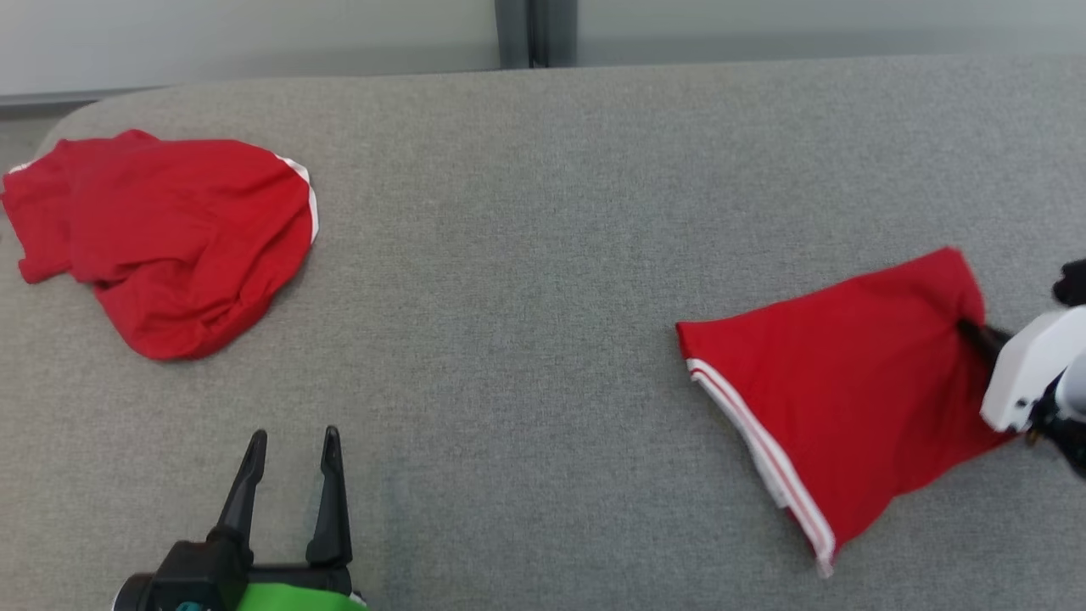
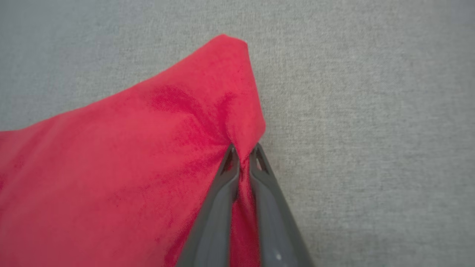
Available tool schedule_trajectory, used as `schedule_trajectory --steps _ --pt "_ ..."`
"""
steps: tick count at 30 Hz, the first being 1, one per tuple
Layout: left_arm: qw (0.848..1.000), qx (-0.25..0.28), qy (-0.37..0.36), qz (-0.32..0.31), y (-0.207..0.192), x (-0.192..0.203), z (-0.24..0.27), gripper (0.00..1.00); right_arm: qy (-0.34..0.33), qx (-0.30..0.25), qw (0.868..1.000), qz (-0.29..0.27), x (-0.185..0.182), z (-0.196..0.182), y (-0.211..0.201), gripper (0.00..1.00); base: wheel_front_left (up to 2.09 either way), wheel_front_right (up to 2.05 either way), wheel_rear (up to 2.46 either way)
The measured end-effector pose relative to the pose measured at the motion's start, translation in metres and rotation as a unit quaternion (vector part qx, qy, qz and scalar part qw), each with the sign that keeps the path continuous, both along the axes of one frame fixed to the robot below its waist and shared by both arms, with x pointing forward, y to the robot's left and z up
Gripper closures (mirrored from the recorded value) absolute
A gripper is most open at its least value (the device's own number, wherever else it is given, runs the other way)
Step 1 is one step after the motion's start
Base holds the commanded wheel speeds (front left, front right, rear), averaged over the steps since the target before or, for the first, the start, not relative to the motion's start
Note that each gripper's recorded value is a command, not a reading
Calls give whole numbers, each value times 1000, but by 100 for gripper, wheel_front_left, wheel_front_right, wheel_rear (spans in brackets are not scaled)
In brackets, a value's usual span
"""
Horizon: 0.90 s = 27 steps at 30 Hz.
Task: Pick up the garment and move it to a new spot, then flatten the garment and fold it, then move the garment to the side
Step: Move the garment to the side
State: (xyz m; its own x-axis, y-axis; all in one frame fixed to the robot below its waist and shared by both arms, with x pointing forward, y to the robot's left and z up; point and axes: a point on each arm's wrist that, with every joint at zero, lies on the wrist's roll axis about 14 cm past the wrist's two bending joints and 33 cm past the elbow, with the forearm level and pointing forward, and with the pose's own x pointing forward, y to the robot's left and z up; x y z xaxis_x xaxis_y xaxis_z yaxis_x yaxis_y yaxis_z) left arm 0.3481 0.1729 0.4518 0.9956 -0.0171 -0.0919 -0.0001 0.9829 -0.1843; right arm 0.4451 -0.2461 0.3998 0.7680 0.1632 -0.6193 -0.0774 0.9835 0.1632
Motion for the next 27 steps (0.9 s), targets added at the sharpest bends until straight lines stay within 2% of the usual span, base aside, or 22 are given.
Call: schedule_trajectory --steps 4,8,15,21,22,23,24,25,27 --pt "1000 8 -5 -19 -8 22 -2 0 -33 -37 998 -31 34 26 -44 100 0 0 0" --pt "999 11 -9 -43 -22 44 -5 0 -47 -83 993 -73 54 40 -97 100 0 0 0" --pt "997 19 15 -80 -40 64 -32 0 -46 -165 971 -169 49 46 -195 100 0 0 0" --pt "993 13 41 -108 -55 68 -55 0 -37 -188 956 -224 40 35 -232 100 0 0 0" --pt "993 12 44 -111 -57 69 -58 0 -36 -193 954 -226 40 34 -235 96 0 0 0" --pt "993 11 45 -113 -58 70 -60 0 -45 -200 952 -226 42 35 -237 68 0 0 0" --pt "992 11 46 -113 -58 71 -61 0 -58 -207 950 -226 44 38 -239 49 0 0 0" --pt "992 11 47 -114 -59 72 -62 0 -73 -214 947 -229 46 44 -242 0 0 0 0" --pt "992 11 46 -114 -58 73 -62 0 -97 -230 941 -229 50 55 -247 0 0 0 0"
